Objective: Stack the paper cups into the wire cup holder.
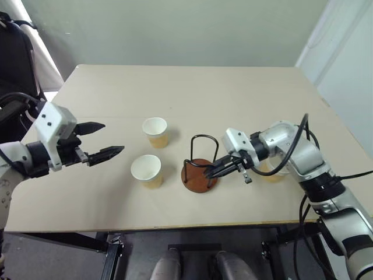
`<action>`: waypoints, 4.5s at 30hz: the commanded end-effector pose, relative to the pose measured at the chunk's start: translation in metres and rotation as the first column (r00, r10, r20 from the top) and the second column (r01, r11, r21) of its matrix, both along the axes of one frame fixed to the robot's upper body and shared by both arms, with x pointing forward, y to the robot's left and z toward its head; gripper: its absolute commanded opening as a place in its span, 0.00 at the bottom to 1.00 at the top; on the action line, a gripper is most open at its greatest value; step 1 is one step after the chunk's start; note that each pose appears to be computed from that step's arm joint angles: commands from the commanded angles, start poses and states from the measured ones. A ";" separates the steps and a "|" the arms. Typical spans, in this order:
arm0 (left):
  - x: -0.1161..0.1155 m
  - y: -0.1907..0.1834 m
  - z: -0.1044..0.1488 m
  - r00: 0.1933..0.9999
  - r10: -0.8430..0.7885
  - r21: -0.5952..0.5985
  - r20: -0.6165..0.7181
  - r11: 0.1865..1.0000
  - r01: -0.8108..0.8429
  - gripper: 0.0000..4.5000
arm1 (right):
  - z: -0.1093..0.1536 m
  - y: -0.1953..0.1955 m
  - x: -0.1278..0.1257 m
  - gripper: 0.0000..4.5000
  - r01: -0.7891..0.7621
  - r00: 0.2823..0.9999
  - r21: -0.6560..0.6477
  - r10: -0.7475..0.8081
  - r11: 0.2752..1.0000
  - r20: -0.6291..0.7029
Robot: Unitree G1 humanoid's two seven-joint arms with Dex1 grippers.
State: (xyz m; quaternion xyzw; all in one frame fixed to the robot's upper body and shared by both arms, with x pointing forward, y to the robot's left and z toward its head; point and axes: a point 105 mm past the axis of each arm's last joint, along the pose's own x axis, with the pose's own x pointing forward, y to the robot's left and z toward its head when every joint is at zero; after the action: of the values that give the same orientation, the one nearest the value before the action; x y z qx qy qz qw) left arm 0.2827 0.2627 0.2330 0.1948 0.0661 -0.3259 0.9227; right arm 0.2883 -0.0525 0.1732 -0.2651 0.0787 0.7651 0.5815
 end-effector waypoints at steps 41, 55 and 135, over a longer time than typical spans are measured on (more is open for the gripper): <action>-0.004 -0.026 0.042 0.959 -0.276 0.000 0.060 0.961 0.276 1.00 | 0.114 -0.061 -0.011 0.99 0.087 0.980 0.107 -0.104 0.990 0.168; -0.021 -0.083 0.024 0.796 -0.599 0.024 -0.086 0.797 0.603 1.00 | 0.037 -0.158 -0.011 0.99 0.539 0.842 -0.279 -0.493 0.795 0.220; -0.031 -0.046 0.024 0.942 -0.331 0.165 -0.055 0.927 0.336 1.00 | 0.085 -0.017 0.011 0.82 0.166 0.937 0.040 -0.170 0.985 0.304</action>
State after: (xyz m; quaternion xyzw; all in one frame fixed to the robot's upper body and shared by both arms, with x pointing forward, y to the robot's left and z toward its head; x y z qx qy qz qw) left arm 0.2498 0.2162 0.2511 0.2539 0.0777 -0.4792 0.8366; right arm 0.2969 -0.0633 0.2407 -0.3607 0.0313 0.6808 0.6367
